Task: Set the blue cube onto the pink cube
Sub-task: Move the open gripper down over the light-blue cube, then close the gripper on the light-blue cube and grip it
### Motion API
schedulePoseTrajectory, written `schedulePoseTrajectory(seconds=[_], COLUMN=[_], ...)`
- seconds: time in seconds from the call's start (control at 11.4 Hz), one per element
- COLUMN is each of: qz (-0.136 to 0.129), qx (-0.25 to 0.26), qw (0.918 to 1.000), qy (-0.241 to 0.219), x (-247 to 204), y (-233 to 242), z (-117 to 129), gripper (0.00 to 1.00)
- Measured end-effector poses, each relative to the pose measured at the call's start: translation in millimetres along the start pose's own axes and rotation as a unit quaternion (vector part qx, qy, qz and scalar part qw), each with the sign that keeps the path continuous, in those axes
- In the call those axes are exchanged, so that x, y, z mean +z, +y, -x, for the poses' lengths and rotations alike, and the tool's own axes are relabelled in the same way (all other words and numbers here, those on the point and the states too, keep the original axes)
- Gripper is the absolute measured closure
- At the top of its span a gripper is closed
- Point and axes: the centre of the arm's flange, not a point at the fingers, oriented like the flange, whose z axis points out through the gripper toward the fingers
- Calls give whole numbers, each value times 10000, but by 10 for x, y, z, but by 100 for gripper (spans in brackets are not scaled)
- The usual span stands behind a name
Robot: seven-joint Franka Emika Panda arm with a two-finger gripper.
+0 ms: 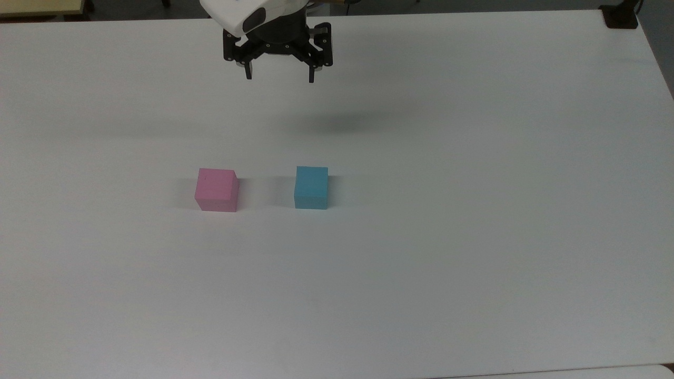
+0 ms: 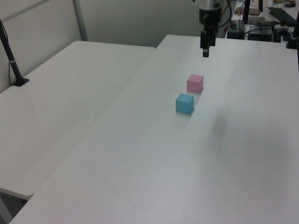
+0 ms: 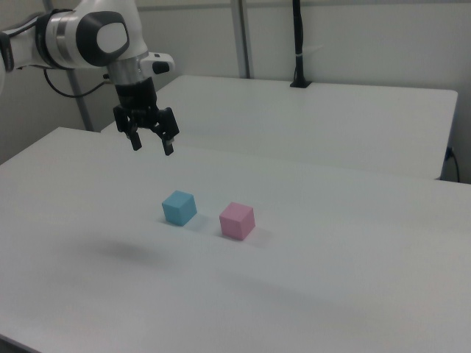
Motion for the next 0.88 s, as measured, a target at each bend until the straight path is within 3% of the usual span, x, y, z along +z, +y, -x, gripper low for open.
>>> schedulePoseTrajectory(seconds=[0.35,0.62,0.88], qz=[-240,-311,-263], qx=[115,530,490], qw=[9995,9979,9984], qy=[178,201,77], x=[93,673,1422], y=[30,-95,-385], z=[-105,-410,-648], gripper=[0,0,0])
